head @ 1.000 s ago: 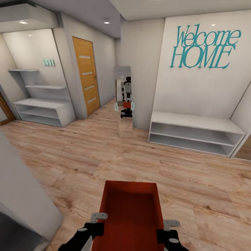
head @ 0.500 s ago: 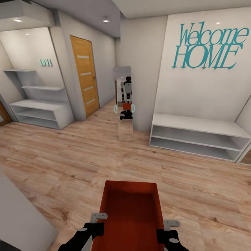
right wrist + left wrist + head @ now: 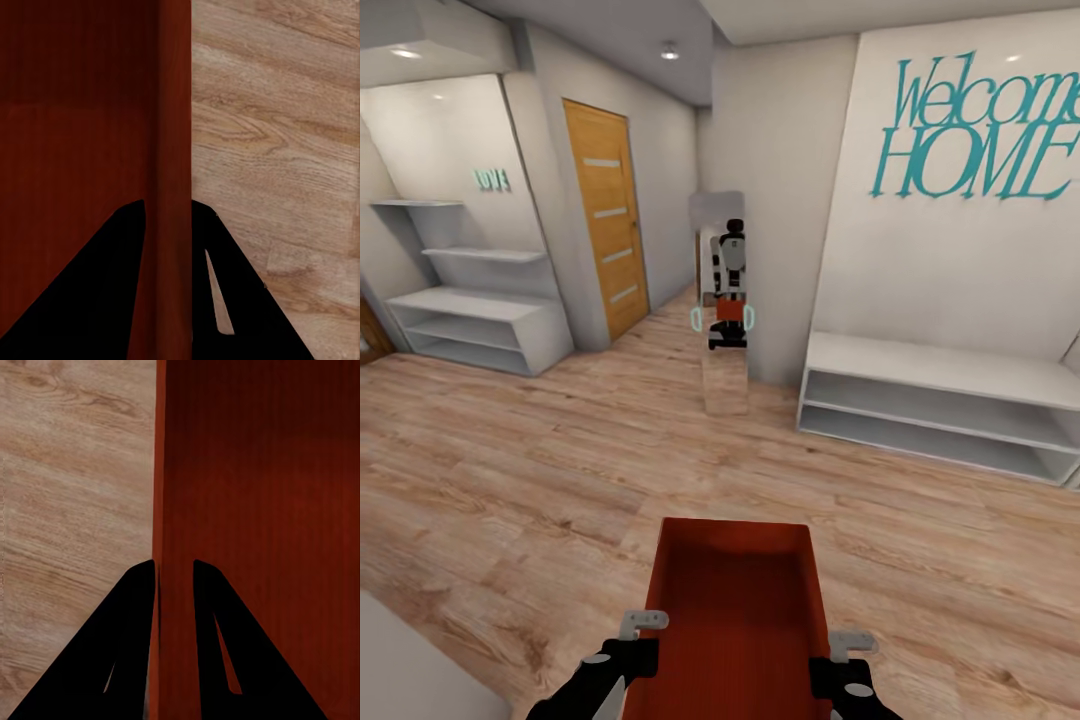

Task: Move the two storage containers from the living room to the garage. In the garage, place one container on the floor and stack the other container on top of it (either order is fine).

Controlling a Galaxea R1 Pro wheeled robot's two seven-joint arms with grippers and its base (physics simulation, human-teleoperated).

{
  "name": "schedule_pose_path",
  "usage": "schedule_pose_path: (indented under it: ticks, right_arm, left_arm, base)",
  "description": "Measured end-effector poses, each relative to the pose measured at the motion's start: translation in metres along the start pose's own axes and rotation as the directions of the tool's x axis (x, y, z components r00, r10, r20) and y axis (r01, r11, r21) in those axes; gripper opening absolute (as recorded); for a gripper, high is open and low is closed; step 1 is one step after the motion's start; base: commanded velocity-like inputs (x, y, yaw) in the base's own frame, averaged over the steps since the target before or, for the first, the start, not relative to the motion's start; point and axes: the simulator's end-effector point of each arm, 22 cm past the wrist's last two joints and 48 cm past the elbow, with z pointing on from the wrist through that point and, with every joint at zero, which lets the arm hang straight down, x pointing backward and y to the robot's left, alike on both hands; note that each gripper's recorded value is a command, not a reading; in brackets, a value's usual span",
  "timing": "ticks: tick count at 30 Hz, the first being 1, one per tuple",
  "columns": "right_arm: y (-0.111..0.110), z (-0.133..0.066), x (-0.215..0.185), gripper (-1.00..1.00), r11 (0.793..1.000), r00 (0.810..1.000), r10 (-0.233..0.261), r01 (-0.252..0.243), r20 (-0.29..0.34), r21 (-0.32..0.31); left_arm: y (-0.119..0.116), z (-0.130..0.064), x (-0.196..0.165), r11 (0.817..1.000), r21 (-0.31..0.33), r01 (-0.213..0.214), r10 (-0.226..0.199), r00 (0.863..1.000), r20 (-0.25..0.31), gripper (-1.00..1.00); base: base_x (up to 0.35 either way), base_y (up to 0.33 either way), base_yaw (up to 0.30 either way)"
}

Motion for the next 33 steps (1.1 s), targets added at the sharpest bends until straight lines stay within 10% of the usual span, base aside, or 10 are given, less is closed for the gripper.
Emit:
schedule_pose_path:
  ticks: [33]
  right_arm:
    - [-0.0002, 0.0001, -0.0001, -1.00, 1.000, 1.000, 0.000, 0.000, 0.000, 0.000]
  left_arm:
    - [-0.0002, 0.0000, -0.0001, 1.000, 0.000, -0.001, 0.001, 1.000, 0.000, -1.00]
  base:
    - [0.323, 0.000, 0.142]
